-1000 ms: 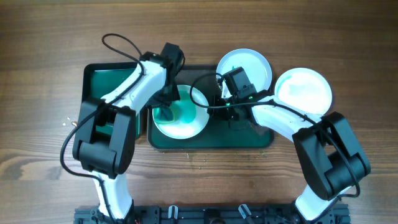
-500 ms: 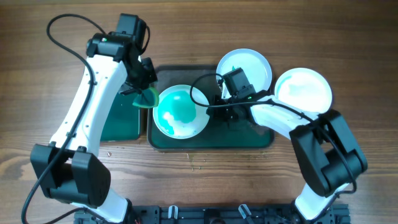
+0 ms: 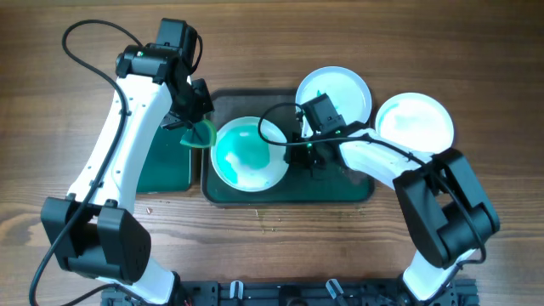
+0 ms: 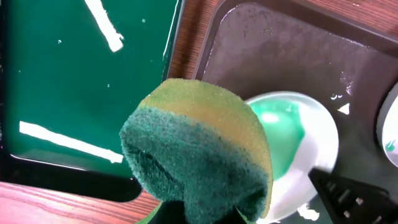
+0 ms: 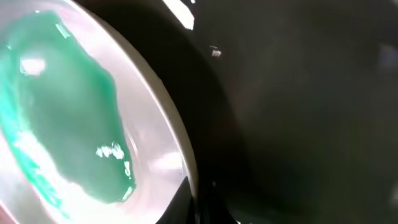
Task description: Clean dirty plates on tray and stack at the side
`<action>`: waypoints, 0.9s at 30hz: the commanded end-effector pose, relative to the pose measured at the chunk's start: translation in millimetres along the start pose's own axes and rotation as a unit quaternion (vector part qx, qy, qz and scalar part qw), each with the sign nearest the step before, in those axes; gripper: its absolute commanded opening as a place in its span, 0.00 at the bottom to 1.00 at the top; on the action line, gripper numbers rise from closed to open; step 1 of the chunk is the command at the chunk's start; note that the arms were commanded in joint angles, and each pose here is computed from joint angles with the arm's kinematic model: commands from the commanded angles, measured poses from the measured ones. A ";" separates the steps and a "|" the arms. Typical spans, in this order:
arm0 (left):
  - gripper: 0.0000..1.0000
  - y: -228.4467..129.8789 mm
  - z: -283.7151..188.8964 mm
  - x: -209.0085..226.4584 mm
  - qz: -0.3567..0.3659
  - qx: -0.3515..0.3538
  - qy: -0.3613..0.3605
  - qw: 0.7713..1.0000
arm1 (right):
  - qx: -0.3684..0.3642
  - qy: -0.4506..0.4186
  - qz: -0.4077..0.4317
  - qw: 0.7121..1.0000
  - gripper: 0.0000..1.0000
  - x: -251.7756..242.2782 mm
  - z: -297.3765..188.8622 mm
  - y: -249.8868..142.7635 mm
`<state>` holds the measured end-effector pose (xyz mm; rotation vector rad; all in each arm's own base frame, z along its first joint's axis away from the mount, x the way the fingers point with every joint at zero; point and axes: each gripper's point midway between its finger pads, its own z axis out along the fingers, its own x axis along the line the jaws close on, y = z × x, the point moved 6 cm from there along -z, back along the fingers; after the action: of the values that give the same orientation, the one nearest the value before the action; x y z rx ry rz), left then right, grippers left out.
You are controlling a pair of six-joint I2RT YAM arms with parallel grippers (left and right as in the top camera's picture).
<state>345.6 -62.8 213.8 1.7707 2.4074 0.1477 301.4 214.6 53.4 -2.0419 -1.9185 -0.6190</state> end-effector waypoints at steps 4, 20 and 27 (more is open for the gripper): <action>0.04 1.5 -2.6 -1.6 0.009 -0.003 -0.006 1.000 | -0.145 -0.126 -0.119 0.974 0.04 28.0 -70.6 16.2; 0.04 1.4 -2.6 -1.5 0.009 -0.002 -0.006 1.000 | -0.349 -0.439 -0.239 0.793 0.04 59.1 -148.2 0.7; 0.04 1.4 -2.6 -1.5 0.010 -0.002 -0.006 1.000 | -0.425 -0.517 -0.299 0.680 0.04 90.3 -172.1 -22.3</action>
<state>345.4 -62.9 213.7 1.7716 2.4077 0.1472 269.1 213.2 205.7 -2.3849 -3.4125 -0.5498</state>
